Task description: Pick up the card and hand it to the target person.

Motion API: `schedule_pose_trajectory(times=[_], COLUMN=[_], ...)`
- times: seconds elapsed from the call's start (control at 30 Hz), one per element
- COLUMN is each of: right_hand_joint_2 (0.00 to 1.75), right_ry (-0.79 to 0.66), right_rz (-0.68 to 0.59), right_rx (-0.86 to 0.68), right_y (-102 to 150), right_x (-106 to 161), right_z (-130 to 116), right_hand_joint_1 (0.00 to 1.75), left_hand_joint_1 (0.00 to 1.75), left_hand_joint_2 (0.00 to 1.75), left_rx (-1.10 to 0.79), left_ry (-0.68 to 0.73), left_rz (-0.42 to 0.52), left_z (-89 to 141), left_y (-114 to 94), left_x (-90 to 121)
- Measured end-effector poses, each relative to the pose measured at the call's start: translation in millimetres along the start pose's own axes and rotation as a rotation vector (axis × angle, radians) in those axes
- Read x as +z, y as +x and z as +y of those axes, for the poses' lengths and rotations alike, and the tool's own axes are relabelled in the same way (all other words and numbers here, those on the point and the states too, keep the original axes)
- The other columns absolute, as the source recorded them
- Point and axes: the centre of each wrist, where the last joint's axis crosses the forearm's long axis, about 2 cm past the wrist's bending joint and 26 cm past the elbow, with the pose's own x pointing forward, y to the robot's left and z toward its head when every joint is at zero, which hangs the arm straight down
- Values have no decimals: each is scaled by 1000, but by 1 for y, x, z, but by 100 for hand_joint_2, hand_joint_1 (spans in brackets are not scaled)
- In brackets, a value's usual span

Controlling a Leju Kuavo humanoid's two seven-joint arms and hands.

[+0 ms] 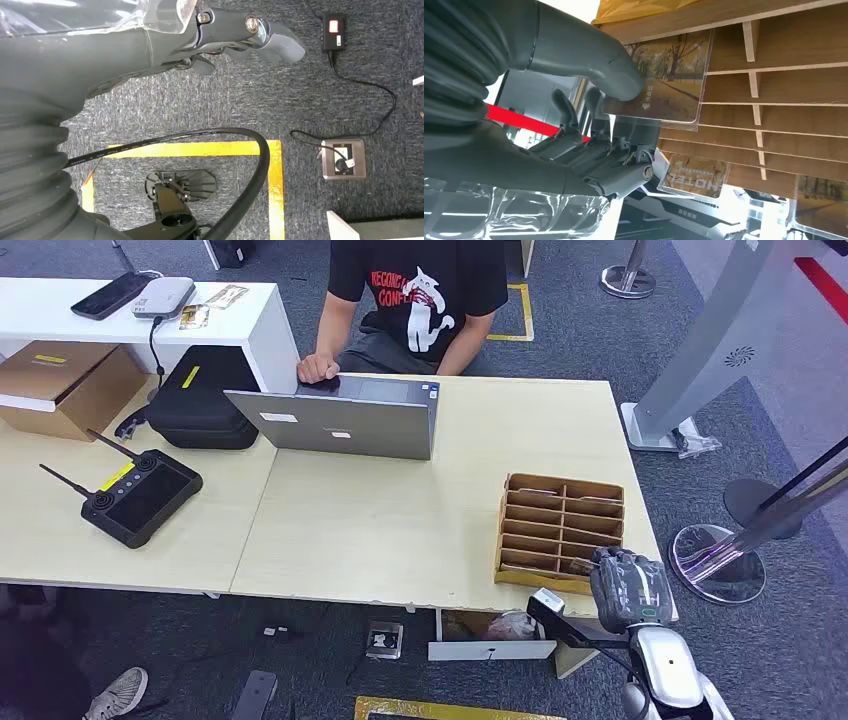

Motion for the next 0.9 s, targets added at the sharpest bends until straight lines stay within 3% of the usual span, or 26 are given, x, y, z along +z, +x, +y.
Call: schedule_pose_trajectory(times=[0.23, 0.5, 0.67, 0.9], right_hand_joint_2=[175, 175, 175, 175], right_ry=[-31, -107, -192, -290], right_rz=[-1, -38, -56, -78], right_rx=[-3, -26, -54, -107], right_y=[-4, -8, -10, -4], right_x=[15, 9, -16, -81], right_z=[-5, -13, -27, -67], right_hand_joint_1=[164, 168, 169, 171], left_hand_joint_1=[0, 0, 0, 0], left_hand_joint_2=[0, 0, 0, 0], left_rx=[9, 20, 15, 3], left_ry=[5, 12, 6, -14], left_rz=[0, -1, -4, -16], left_z=[0, -2, -5, -12], left_y=[-3, -3, -2, 7], left_x=[3, 3, 3, -3])
